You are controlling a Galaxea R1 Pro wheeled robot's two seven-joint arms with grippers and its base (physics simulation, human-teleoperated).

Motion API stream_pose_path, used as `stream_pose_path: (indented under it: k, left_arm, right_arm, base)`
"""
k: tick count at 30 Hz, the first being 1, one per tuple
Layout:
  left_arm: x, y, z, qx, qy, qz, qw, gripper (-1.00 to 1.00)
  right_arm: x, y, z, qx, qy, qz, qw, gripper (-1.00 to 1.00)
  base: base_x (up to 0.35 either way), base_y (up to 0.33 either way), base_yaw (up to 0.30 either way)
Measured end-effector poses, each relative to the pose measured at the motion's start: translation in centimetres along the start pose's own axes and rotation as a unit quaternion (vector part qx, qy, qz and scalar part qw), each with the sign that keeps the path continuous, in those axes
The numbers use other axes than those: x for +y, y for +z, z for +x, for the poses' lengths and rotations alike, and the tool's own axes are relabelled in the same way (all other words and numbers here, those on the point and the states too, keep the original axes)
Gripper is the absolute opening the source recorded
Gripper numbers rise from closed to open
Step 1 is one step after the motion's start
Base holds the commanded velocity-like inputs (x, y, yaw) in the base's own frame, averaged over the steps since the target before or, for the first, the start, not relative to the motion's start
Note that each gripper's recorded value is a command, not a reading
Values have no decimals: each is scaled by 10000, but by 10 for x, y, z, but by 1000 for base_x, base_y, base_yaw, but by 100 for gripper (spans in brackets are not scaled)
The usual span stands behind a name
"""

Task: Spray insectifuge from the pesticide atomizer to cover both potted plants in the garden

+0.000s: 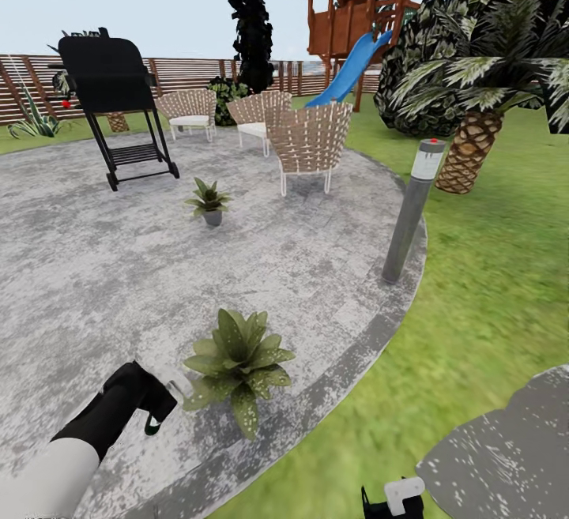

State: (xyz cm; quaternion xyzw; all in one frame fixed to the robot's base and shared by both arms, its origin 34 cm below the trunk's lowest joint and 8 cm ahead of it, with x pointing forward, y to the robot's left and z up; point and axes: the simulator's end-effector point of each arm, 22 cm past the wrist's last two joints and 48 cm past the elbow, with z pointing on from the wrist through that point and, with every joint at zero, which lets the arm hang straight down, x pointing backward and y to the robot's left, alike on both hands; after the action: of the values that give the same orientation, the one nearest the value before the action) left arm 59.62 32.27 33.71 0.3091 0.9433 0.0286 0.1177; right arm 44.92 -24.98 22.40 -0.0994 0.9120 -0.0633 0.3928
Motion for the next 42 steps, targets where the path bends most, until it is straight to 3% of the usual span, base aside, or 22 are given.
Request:
stream_pose_path:
  k: [2,6,10,12,14,18,20,22,24,26,29,35,42]
  left_arm:
    - [9,-2,5,-6,-103,-44,9999,-100]
    - [2,0,2,5,-12,-10,10000,-100]
    - [-20,6,-1,178,542,50,9984,-100]
    - [-22,7,-1,193,606,53,9980,-100]
    - [-19,6,0,195,599,30,9980,-100]
    - [13,0,21,241,195,-106,9995,-100]
    - [7,4,28,306,199,-51,9993,-100]
    - [-6,8,27,358,395,6,9986,-100]
    - [-29,13,20,417,780,93,9960,-100]
    - [-40,15,15,421,960,126,9944,-100]
    - [-35,14,18,447,934,99,9946,-100]
    - [-20,11,23,413,682,49,9968,-100]
    - [-20,10,19,379,720,23,9967,-100]
  right_arm:
    - [0,0,0,0,0,0,10000,100]
    - [0,0,0,0,0,0,10000,100]
    - [0,0,0,1,1,1,10000,100]
    - [0,0,0,0,0,0,10000,100]
    - [0,0,0,0,0,0,10000,100]
    - [0,0,0,0,0,0,10000,100]
    - [0,0,0,1,0,0,10000,100]
    - [0,0,0,1,1,1,10000,100]
    - [0,0,0,1,1,1,10000,100]
    - [0,0,0,0,0,-1,10000,100]
    - [0,0,0,0,0,-1,10000,100]
    - [0,0,0,-1,0,0,10000,100]
    - [0,0,0,0,0,-7,10000,100]
  base:
    - [0,0,0]
    - [0,0,0]
    - [0,0,0]
    - [0,0,0]
    - [0,0,0]
    - [0,0,0]
    - [0,0,0]
    - [0,0,0]
    - [0,0,0]
    - [0,0,0]
    - [0,0,0]
    - [131,78,-5]
    - [159,111,-264]
